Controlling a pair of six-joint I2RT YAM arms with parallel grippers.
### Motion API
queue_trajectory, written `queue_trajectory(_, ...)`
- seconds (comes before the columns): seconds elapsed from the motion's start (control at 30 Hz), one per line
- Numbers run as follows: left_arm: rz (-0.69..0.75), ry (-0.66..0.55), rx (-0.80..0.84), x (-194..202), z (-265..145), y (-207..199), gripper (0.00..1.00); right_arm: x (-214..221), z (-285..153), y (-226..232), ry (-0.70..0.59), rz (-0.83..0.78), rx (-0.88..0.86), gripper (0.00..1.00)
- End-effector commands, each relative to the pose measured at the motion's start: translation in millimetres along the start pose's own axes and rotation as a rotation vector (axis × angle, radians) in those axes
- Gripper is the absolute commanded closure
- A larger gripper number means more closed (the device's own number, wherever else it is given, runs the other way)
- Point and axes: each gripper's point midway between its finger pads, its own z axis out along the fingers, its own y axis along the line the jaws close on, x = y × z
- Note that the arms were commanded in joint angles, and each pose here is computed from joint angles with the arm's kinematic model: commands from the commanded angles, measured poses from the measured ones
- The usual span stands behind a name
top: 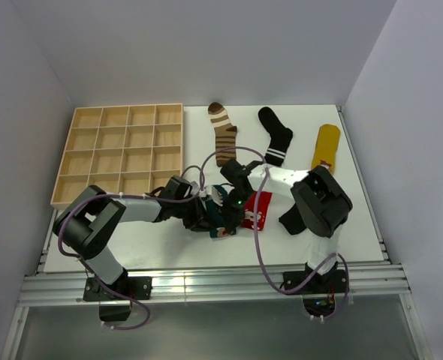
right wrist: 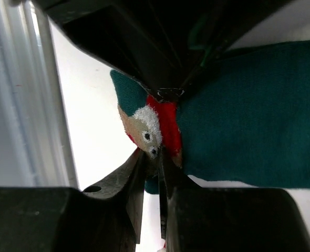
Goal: Roll the socks
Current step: Roll the sock at the center of the board.
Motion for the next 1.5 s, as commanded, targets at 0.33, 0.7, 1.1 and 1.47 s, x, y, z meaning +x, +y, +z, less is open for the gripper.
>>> queue_trajectory(0.33,0.139,-0.310,0.077,-35.3,-27.7,-17.9,0.63,18.7,-8.6,-4.6,0.081,0.315,-0.245,0.85)
queue_trajectory(0.7,0.438,-0.404,0.182,-33.5,-24.7,-51.9,0.49,18.8,-4.0,-13.3,0.099,0.442,-0.309,0.85)
queue_trajectory(1.1,0.536,-0.310,0.360,-0.5,-3.8,-60.8,0.45,19.6,-4.7,-16.8,0.096,0.483,-0.326,0.85)
queue_trajectory(1.47,0.502,-0.235,0.344,15.1,10.8,-41.0,0.50,24.8,-9.0,-23.4,0.072,0.537,-0.328,0.86)
